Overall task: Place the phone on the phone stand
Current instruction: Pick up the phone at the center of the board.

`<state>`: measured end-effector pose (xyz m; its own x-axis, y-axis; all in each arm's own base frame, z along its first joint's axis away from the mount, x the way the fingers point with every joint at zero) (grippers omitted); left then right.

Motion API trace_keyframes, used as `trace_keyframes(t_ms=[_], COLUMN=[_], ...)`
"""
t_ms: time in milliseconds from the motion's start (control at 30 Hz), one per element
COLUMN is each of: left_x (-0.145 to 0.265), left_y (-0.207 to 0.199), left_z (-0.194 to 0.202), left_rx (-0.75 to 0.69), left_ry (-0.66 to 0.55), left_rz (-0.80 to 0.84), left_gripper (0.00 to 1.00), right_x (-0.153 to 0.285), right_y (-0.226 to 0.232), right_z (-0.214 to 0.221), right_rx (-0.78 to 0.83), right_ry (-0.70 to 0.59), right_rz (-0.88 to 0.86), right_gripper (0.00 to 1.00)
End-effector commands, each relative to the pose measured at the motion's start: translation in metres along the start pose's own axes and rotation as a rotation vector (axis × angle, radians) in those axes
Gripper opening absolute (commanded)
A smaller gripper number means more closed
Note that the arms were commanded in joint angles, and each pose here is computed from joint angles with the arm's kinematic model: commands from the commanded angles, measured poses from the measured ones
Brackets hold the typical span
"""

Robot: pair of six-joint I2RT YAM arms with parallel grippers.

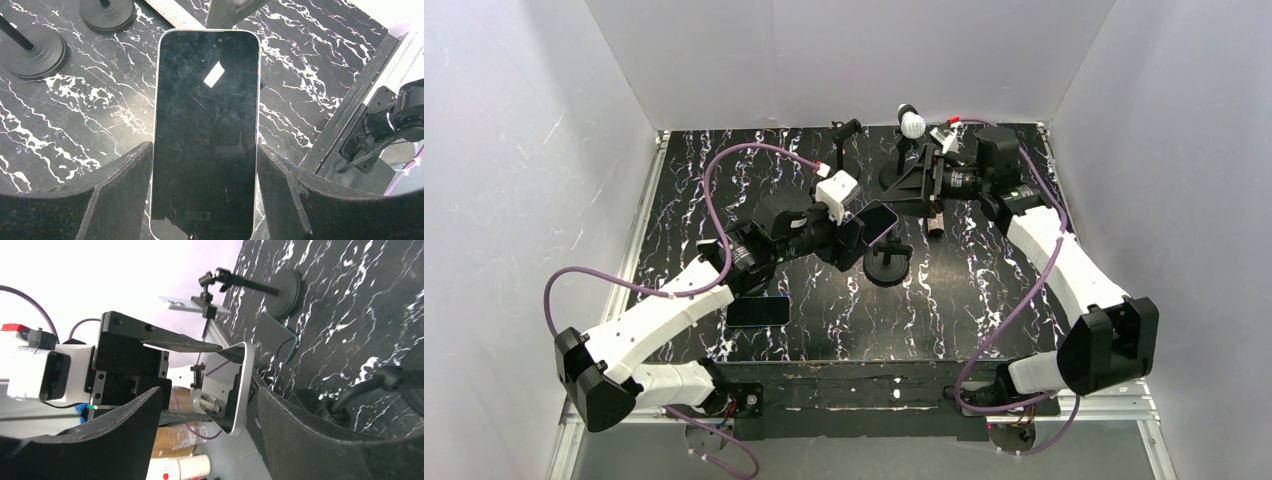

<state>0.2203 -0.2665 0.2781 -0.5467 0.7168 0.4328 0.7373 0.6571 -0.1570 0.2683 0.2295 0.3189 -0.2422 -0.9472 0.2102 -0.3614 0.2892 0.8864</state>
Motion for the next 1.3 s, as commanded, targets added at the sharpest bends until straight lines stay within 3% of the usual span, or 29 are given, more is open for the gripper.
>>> trace_keyframes(t_ms=[0,200,300,433,567,700,733,800,867,933,1100,1267], left_x=[0.016,0.018,0.017,0.015,0.013,0.013,0.013,0.014,0.016,0.019,0.03,0.043], left_y=[-0.008,-0.008,-0.008,-0.008,-0.009,-0.008,-0.008,-0.009,-0.01,-0.01,-0.013,-0.014], left_z=[-0.031,-0.034,-0.034,-0.031,-0.029,-0.028,-0.027,-0.028,-0.032,-0.037,-0.057,-0.072], left_rx=[-0.03,-0.033,-0.033,-0.032,-0.025,-0.024,-0.022,-0.012,0.021,0.051,0.136,0.262], left_ry=[-0.129,-0.136,-0.134,-0.124,-0.12,-0.114,-0.113,-0.113,-0.117,-0.124,-0.139,-0.144], left_rz=[0.046,0.043,0.043,0.047,0.049,0.044,0.045,0.049,0.044,0.04,0.118,0.318], left_gripper=[0.0,0.0,0.0,0.0,0.0,0.0,0.08,0.47,0.75,0.91,0.95,0.94], right_x=[-0.01,-0.018,-0.021,-0.02,-0.021,-0.021,-0.02,-0.019,-0.018,-0.016,-0.009,0.0], right_y=[0.014,0.012,0.016,0.015,0.01,0.006,0.008,0.009,0.01,0.011,0.019,0.04], right_z=[0.009,0.016,0.017,0.019,0.02,0.019,0.018,0.017,0.016,0.015,0.015,0.023], right_rx=[0.014,-0.016,-0.015,-0.009,-0.001,0.028,0.045,0.075,0.114,0.159,0.267,0.369], right_ry=[0.096,0.149,0.165,0.166,0.162,0.162,0.159,0.155,0.152,0.147,0.14,0.174], right_rz=[-0.043,-0.069,-0.097,-0.096,-0.068,-0.045,-0.046,-0.04,-0.034,-0.022,-0.028,-0.141], right_gripper=[0.76,0.71,0.62,0.38,0.01,0.01,0.01,0.01,0.01,0.01,0.01,0.01])
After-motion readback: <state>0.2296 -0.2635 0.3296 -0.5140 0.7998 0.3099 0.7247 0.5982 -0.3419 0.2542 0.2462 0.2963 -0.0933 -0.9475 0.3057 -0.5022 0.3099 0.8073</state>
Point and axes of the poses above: each gripper's point midway between its finger pads, its own x axis back along the fingers, its own y axis along the line the jaws close on, z = x × y, the point moved 3 cm from there along x, back along the fingers, and after that the axes turned 3 degrees about x, right-handed, at the moved point
